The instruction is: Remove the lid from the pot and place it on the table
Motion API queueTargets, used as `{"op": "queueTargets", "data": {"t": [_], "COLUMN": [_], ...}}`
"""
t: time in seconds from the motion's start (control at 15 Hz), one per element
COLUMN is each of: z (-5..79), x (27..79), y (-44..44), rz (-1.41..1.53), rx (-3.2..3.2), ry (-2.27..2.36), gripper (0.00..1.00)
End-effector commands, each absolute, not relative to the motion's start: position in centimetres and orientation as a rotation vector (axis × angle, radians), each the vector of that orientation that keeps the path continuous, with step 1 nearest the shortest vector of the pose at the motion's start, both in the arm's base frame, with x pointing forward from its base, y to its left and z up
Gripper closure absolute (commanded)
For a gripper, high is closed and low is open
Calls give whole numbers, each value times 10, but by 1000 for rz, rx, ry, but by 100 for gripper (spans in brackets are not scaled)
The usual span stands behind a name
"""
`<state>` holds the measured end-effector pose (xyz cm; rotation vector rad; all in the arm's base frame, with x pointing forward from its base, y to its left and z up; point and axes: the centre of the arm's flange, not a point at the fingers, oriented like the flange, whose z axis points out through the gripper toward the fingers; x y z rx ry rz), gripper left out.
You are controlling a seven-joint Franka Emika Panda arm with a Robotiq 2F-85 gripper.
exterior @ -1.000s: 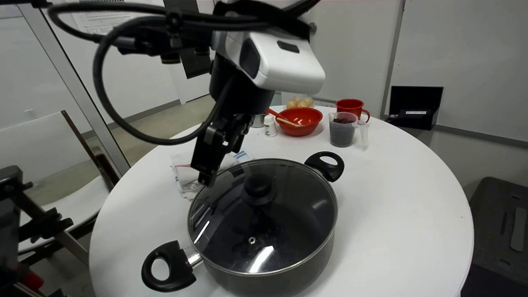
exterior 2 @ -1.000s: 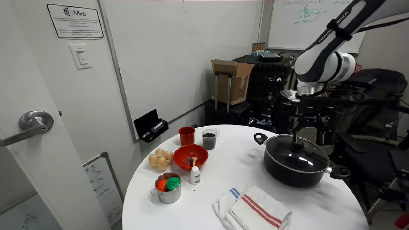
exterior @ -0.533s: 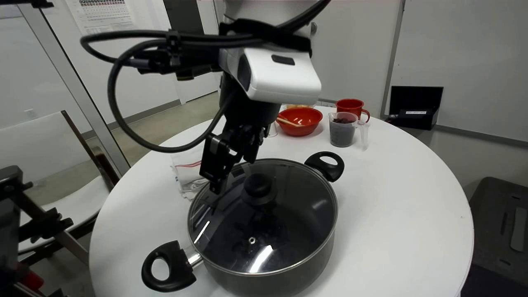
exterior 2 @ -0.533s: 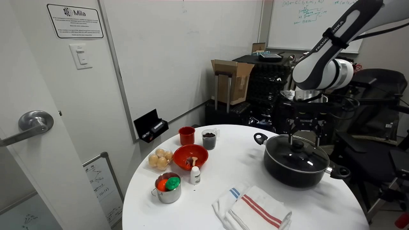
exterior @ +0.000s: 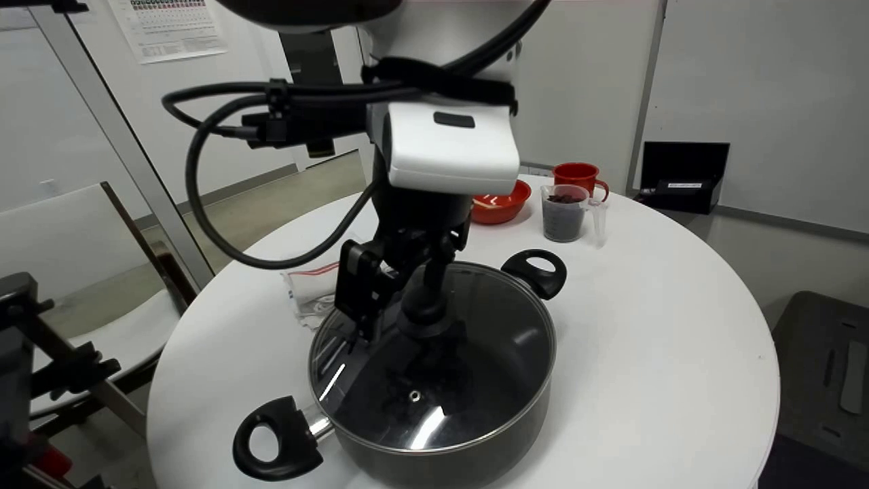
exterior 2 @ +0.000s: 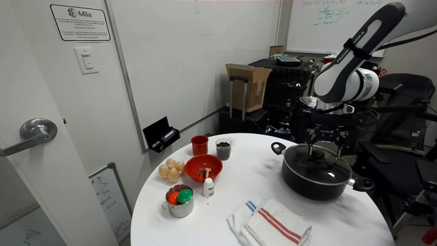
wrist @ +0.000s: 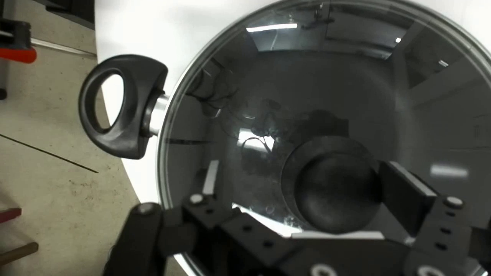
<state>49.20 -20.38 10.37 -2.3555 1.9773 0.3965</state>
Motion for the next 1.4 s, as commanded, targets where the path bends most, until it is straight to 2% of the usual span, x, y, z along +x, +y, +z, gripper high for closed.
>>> {"op": "queueTargets", "data": {"t": [0.0, 0.13, 0.2, 0.27, 0.67, 0.73, 1.33], "z": [105, 105, 105, 105, 110, 110, 145], "x": [489, 490, 490, 490, 494, 494, 478], "y": [-201, -200, -200, -200, -198, -198, -176], "rz": [340, 333, 330, 328, 286, 285, 130], "rx": [-2323, -2316, -2315, -2314, -2304, -2304, -2355], "ry": [2052, 2060, 2063, 2067, 2084, 2084, 2030], "gripper": [0, 1, 26, 26, 71, 75, 75]}}
